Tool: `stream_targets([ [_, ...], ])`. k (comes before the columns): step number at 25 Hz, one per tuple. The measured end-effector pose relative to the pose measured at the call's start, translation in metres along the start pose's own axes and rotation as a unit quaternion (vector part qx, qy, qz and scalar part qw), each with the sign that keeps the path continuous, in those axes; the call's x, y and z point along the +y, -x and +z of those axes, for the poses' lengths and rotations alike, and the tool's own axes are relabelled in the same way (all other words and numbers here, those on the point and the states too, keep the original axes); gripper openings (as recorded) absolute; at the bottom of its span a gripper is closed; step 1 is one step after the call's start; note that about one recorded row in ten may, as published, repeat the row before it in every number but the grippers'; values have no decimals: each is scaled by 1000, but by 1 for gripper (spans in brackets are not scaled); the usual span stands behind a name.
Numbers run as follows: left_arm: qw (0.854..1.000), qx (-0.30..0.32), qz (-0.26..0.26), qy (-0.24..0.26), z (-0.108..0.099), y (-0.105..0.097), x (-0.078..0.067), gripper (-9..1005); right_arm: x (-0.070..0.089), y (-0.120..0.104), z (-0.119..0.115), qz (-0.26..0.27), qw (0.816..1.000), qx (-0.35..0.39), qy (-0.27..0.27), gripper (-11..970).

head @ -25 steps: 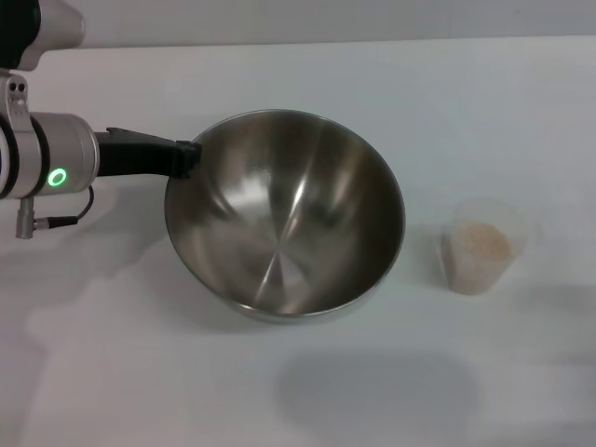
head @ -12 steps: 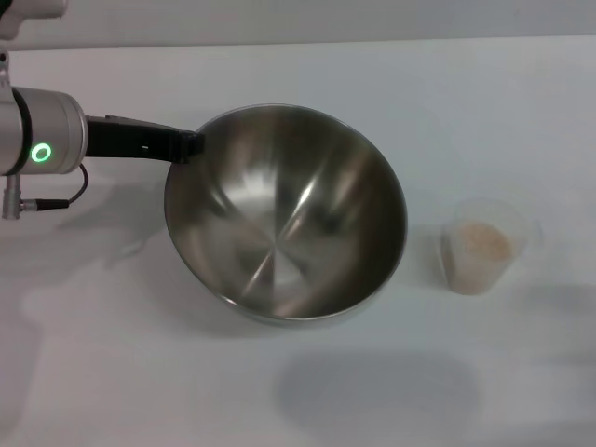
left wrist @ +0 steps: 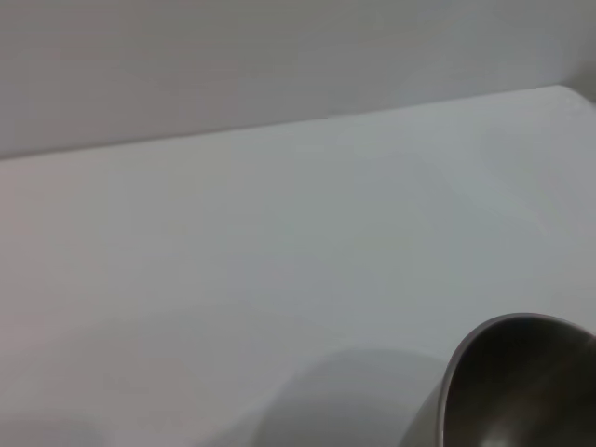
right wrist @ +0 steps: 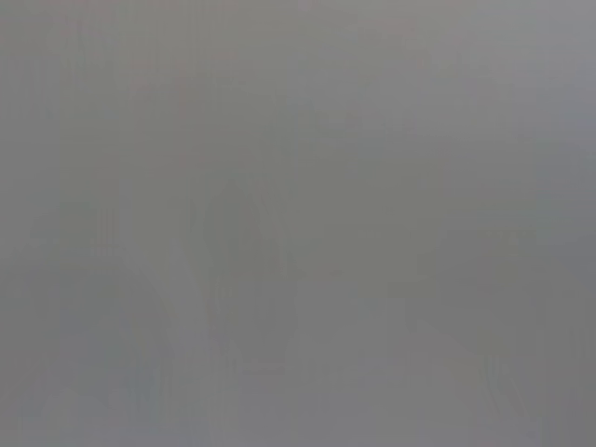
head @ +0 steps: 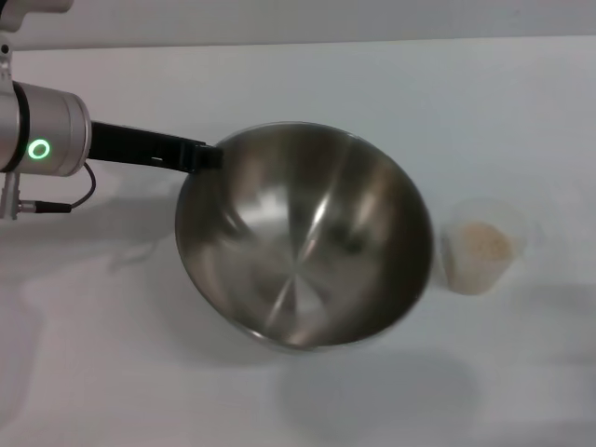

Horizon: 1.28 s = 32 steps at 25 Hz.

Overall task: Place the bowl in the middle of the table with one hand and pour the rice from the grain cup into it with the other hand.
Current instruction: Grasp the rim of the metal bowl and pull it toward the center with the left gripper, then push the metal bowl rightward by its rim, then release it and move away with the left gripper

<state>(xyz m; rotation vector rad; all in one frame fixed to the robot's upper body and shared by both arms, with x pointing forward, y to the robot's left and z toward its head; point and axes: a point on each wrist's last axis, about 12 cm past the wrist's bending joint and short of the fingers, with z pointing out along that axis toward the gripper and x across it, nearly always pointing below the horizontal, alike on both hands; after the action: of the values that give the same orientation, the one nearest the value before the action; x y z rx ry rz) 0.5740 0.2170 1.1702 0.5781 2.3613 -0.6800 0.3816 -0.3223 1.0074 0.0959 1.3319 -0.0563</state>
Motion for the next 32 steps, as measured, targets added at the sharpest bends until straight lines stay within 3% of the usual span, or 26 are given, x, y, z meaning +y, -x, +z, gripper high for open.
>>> stream_targets([
  [4, 998, 5, 11, -54, -3, 0, -7, 48, 1, 0, 1, 1, 1000, -1, 1, 771],
  [10, 996, -4, 8, -89, -3, -2, -8, 54, 2, 0, 3, 2, 1000, -2, 4, 771],
  [32, 999, 0, -7, -45, 17, -22, 11, 74, 4, 1, 3, 3, 1000, -5, 8, 771],
])
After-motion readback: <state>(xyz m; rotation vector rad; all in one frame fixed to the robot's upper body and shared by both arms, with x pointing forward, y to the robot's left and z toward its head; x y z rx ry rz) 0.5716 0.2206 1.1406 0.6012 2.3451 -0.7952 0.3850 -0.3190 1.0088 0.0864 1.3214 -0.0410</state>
